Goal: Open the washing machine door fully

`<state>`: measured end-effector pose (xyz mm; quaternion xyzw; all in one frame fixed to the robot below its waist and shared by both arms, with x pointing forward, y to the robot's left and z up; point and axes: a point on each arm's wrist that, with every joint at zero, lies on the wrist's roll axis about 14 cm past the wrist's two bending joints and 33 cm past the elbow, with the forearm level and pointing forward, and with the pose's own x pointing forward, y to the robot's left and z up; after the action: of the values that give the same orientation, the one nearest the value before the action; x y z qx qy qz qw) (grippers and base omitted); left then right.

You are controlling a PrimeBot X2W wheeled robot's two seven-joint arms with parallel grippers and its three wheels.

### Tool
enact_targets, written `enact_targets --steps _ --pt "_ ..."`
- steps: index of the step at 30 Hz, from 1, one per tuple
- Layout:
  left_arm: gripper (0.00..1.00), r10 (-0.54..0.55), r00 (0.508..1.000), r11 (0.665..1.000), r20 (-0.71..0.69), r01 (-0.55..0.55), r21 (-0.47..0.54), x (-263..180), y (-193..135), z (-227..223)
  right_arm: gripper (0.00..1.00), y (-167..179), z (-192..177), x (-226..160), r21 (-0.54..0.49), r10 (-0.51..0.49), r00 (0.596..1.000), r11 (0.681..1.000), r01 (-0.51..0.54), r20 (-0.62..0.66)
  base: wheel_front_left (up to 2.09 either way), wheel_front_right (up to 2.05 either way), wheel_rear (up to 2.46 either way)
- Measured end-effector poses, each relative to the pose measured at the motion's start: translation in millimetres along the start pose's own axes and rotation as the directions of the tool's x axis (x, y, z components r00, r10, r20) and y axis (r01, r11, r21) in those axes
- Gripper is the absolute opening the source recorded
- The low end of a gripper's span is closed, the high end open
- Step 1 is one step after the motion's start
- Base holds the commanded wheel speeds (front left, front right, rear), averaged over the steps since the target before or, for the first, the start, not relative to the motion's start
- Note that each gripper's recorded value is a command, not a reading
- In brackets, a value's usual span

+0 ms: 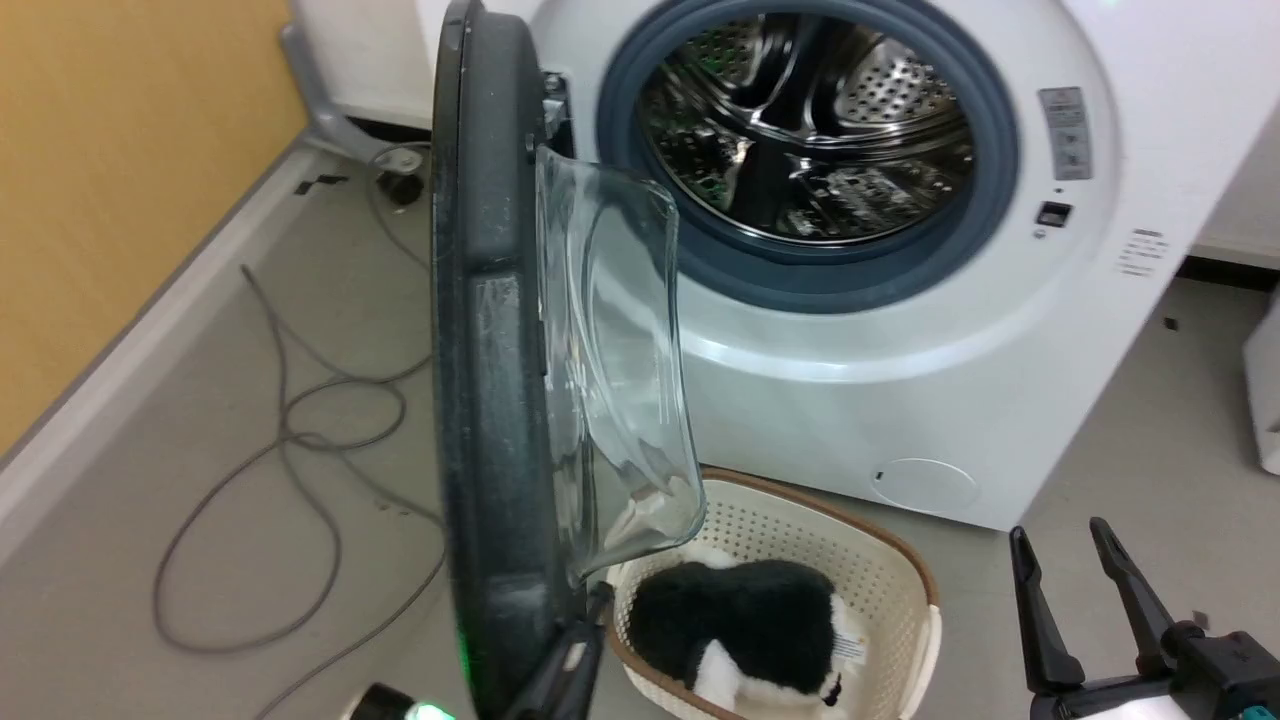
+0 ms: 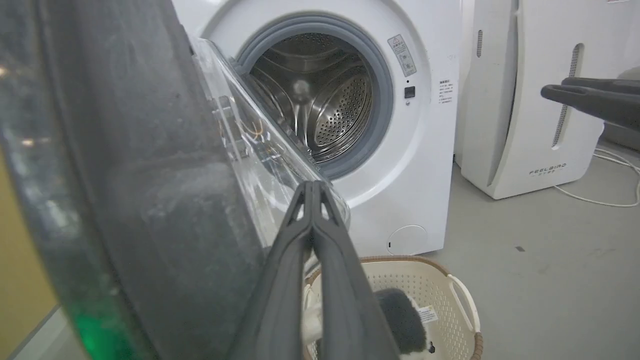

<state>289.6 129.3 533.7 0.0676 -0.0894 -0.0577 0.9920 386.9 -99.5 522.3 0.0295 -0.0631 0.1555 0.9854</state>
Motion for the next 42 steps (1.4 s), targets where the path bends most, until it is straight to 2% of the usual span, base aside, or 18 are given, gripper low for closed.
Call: enact_targets --steps 6,11,20,28,38,42 --pt "0.0 0.131 0.991 0.991 -0.025 -0.13 0.037 -11.0 39.6 -4.9 1.0 12.5 -5.0 9.2 0.008 0.042 0.999 0.999 -0.042 -0.01 0.0 0.0 0.0" --pt "0.0 0.261 0.963 0.963 -0.062 -0.256 0.082 -20.9 85.3 -14.3 1.0 14.9 -7.2 10.5 0.01 0.05 0.999 0.999 -0.049 -0.015 0.0 0.0 0.0" --pt "0.0 0.469 0.872 0.883 -0.141 -0.456 0.116 -43.7 160.8 -36.4 1.0 3.9 -11.5 7.2 -0.009 0.02 0.999 1.0 -0.02 -0.029 0.0 0.0 0.0" --pt "0.0 0.563 0.812 0.826 -0.157 -0.545 0.143 -42.3 203.7 -44.8 1.0 -6.7 -23.1 5.5 -0.028 -0.007 0.998 1.0 0.005 -0.062 0.0 0.0 0.0" --pt "0.0 0.701 0.699 0.713 -0.141 -0.676 0.186 -41.6 273.3 -45.1 1.0 -23.5 -37.6 7.8 -0.039 -0.051 0.994 0.998 0.047 -0.096 0.0 0.0 0.0" --pt "0.0 0.72 0.68 0.693 -0.135 -0.694 0.195 -36.3 287.7 -45.1 1.0 -27.3 -41.0 11.7 -0.04 -0.059 0.993 0.998 0.055 -0.1 0.0 0.0 0.0"
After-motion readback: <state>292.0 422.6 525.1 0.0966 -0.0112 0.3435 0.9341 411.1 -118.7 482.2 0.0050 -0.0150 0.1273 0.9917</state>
